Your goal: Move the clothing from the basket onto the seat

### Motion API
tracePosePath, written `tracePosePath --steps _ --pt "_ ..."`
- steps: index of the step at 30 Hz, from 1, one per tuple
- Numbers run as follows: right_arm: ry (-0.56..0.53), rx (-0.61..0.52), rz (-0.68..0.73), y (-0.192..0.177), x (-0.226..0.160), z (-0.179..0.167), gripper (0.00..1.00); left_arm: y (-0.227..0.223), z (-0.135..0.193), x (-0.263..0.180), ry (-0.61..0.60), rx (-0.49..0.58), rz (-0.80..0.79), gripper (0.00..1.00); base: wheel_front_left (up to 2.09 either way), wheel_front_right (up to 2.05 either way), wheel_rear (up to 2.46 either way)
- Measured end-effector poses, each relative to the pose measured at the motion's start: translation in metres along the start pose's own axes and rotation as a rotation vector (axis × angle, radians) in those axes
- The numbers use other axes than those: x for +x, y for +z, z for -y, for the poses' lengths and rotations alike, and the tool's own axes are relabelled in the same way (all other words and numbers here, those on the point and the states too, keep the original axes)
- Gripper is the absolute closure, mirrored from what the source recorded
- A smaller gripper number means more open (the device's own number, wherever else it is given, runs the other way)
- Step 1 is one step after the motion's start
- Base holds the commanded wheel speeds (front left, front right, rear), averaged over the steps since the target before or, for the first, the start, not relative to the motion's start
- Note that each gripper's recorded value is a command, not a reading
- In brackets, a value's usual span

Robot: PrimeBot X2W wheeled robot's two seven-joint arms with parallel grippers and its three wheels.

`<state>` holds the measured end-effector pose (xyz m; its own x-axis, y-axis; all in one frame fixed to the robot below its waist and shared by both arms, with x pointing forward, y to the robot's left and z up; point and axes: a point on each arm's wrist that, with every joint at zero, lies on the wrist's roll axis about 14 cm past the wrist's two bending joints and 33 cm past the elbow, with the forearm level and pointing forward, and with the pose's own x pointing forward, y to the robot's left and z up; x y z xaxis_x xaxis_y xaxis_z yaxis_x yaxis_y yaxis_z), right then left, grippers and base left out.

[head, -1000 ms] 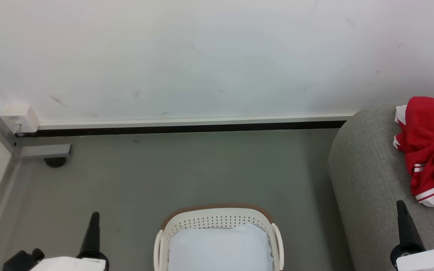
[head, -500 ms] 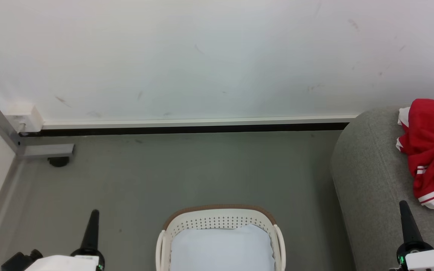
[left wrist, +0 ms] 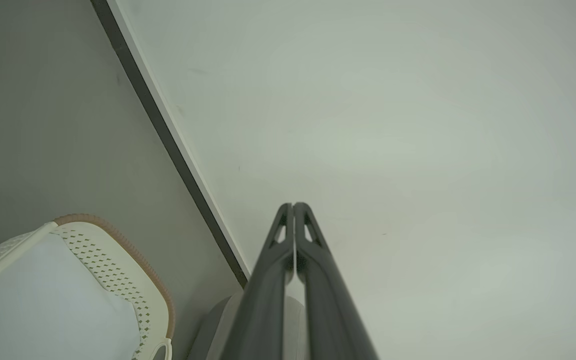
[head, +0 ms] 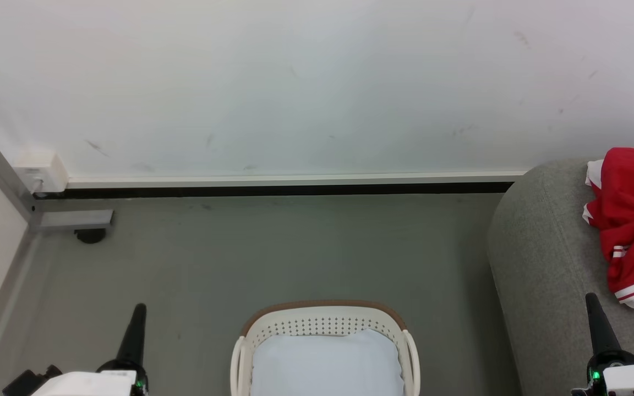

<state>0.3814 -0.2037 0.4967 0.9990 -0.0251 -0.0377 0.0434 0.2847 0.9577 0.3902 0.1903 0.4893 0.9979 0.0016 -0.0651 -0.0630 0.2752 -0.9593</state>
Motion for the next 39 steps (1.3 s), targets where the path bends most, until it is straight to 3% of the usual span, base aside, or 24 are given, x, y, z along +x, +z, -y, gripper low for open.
tracePosePath --steps 39 --pt "0.033 0.285 -0.021 -0.001 0.005 -0.009 1.00 0.011 0.011 -0.003 -0.050 -0.275 0.003 1.00 0.00 0.00 0.00"
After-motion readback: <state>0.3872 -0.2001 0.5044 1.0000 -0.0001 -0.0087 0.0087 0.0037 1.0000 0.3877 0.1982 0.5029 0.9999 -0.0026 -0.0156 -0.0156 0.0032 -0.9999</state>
